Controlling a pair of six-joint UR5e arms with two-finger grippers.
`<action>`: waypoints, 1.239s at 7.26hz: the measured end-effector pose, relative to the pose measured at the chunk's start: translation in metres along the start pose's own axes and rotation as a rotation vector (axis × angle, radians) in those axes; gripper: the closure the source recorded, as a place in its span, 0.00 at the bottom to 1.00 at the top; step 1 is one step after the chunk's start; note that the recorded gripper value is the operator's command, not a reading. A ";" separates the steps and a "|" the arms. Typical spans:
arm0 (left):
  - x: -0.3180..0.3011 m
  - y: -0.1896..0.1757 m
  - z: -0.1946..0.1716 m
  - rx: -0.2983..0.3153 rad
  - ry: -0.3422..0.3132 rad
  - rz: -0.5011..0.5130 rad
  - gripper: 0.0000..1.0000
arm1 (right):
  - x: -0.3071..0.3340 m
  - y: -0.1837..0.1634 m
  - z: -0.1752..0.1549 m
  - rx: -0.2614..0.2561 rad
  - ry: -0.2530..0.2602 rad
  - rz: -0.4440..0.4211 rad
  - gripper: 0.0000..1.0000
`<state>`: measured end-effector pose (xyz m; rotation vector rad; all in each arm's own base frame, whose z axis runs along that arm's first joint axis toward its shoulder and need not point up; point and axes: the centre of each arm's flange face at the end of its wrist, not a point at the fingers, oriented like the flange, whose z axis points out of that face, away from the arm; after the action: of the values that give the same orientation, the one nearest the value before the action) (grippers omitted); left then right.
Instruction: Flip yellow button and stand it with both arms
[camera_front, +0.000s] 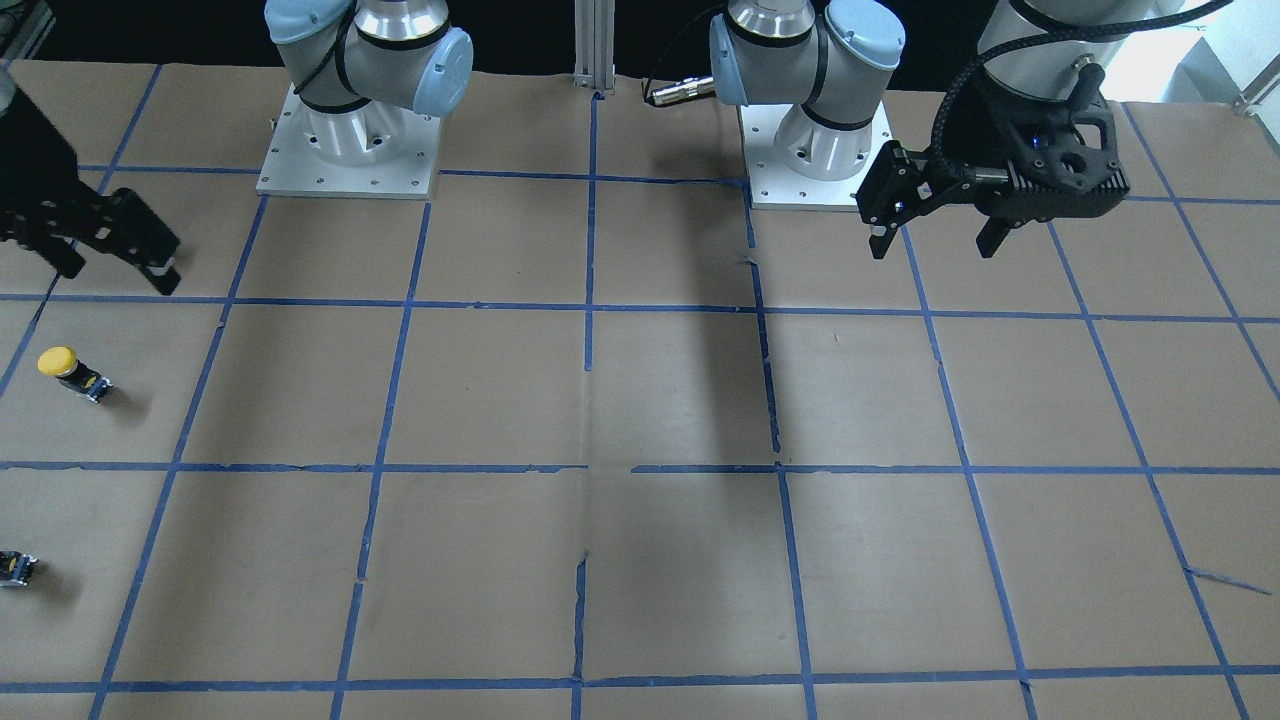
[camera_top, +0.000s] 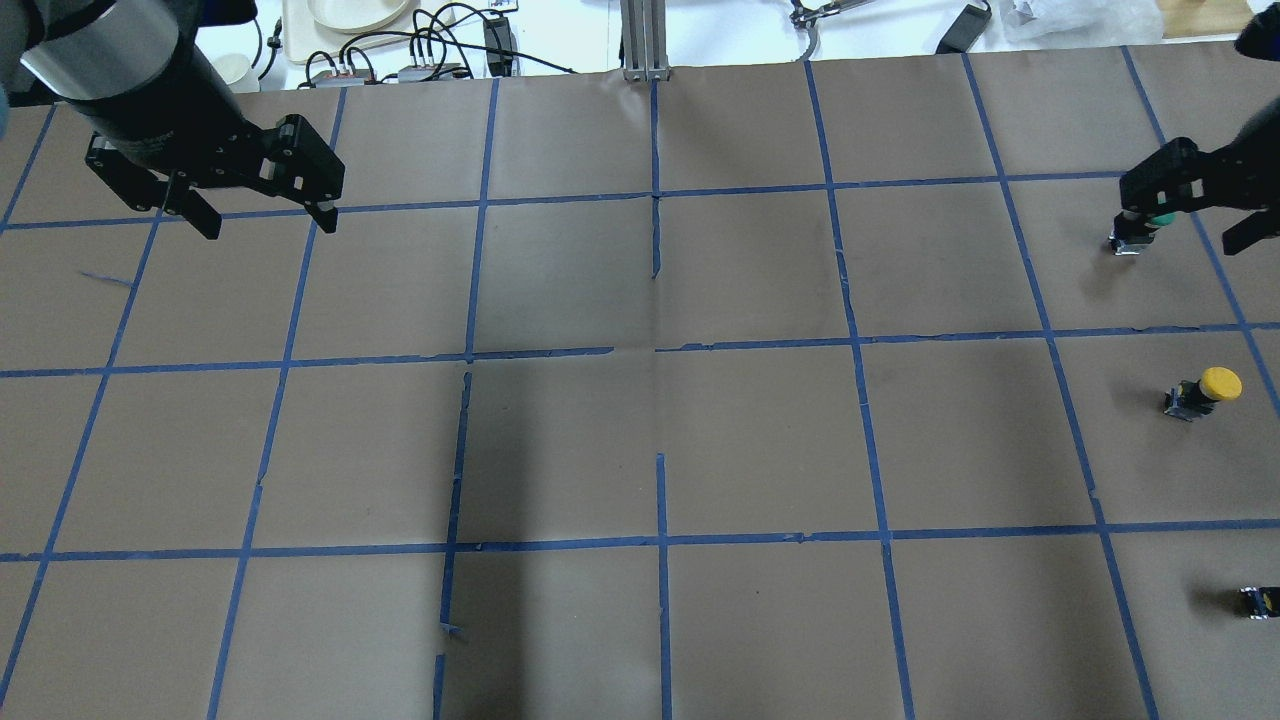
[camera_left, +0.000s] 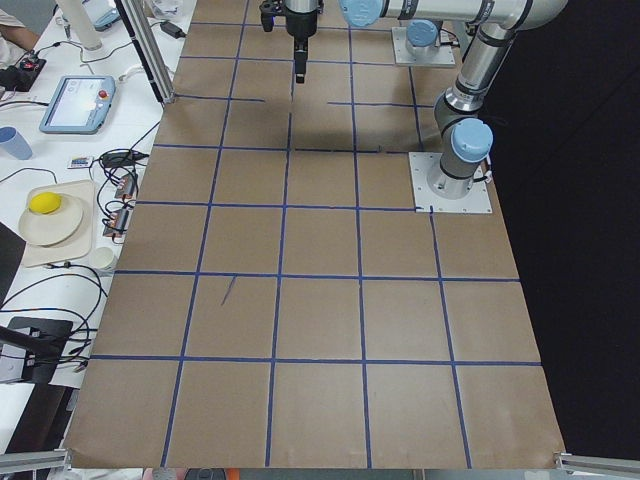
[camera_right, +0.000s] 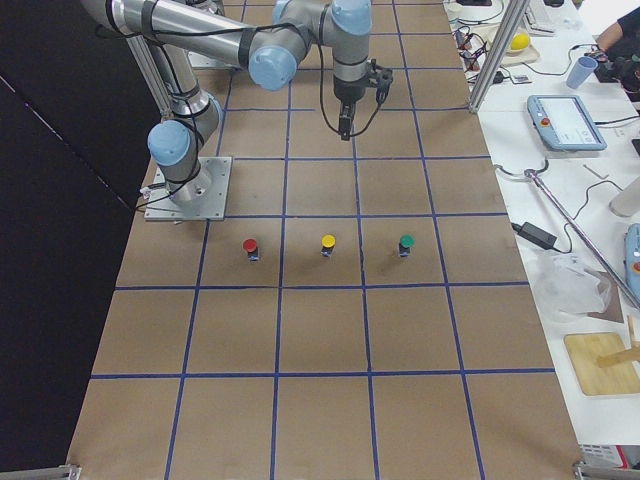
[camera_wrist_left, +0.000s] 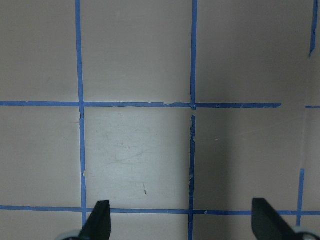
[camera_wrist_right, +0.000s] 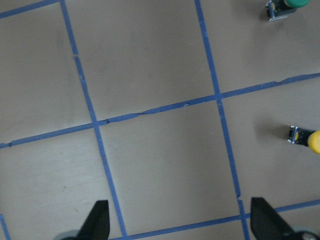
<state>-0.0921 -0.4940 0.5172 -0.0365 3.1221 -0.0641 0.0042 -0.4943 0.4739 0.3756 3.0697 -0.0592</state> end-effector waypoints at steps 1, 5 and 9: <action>0.000 0.000 0.000 -0.001 0.000 0.000 0.00 | -0.044 0.015 -0.011 -0.022 0.013 0.029 0.00; -0.001 0.001 0.002 -0.014 -0.034 -0.005 0.00 | -0.124 0.063 -0.012 -0.091 0.067 0.024 0.00; 0.005 0.005 0.004 -0.049 -0.029 -0.015 0.00 | -0.112 0.063 0.001 -0.127 0.083 0.059 0.00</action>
<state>-0.0969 -0.4892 0.5125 -0.0614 3.0943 0.0129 0.1281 -0.4603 0.4769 0.4715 3.1198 0.1569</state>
